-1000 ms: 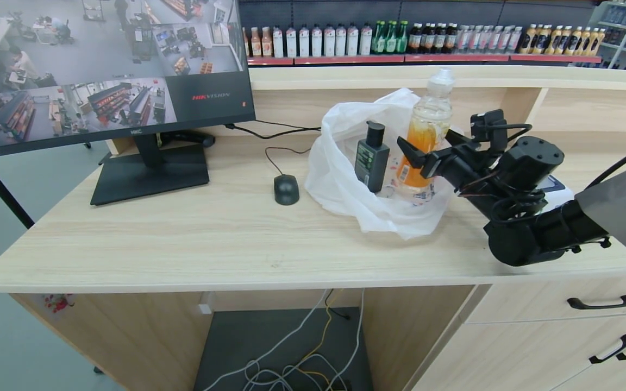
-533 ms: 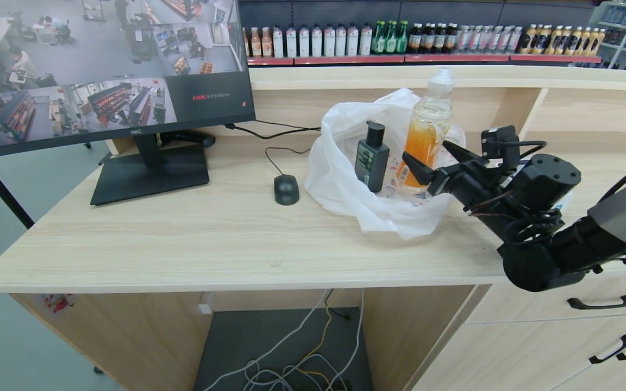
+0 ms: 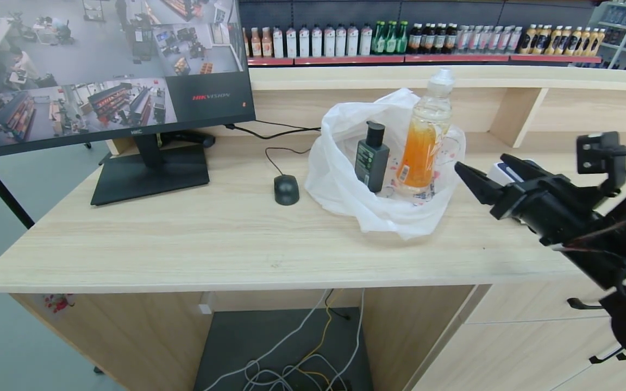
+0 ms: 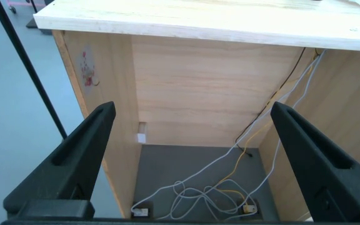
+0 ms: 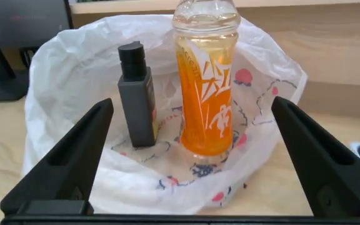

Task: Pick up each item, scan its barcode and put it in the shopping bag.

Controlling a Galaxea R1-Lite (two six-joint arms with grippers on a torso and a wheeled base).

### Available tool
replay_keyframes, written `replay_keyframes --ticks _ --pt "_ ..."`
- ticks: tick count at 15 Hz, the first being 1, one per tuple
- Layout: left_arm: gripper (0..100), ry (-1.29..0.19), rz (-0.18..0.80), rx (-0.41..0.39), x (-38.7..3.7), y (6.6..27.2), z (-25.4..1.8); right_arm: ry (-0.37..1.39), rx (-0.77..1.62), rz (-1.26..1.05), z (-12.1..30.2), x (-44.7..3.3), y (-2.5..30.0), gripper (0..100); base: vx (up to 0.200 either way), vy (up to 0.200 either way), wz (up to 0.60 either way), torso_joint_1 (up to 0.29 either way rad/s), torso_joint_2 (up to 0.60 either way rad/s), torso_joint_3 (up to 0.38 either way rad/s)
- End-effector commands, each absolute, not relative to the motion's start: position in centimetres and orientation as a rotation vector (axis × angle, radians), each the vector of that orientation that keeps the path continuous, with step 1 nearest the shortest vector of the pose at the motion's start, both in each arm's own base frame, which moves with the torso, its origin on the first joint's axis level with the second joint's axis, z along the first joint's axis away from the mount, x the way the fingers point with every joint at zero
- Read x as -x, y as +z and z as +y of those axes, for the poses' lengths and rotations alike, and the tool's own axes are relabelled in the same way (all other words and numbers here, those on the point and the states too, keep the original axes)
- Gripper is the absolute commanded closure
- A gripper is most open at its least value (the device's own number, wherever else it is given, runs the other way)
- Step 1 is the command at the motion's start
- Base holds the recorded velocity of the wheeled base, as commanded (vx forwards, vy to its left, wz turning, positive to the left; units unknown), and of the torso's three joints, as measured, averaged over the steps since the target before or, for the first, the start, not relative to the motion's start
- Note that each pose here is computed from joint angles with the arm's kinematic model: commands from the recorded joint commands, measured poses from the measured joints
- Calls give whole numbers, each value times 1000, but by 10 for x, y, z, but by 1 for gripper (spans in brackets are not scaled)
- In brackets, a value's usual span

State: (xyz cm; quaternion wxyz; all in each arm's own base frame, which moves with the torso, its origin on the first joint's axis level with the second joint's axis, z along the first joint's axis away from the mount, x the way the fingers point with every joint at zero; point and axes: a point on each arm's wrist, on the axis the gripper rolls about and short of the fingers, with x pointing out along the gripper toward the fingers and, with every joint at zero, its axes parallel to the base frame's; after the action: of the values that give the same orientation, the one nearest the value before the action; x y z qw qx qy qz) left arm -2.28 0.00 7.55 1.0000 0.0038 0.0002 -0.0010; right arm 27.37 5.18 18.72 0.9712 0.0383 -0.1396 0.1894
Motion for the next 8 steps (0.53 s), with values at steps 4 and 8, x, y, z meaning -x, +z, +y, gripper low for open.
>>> replay_keyframes --ticks 4,8 --pt "0 -2 0 -8 23 75 0 305 -137 -268 27 -146 179 0 0 0 0 0 0 0" --pt "0 -2 0 -12 23 75 0 253 -120 -235 16 -89 171 0 0 0 0 0 0 0"
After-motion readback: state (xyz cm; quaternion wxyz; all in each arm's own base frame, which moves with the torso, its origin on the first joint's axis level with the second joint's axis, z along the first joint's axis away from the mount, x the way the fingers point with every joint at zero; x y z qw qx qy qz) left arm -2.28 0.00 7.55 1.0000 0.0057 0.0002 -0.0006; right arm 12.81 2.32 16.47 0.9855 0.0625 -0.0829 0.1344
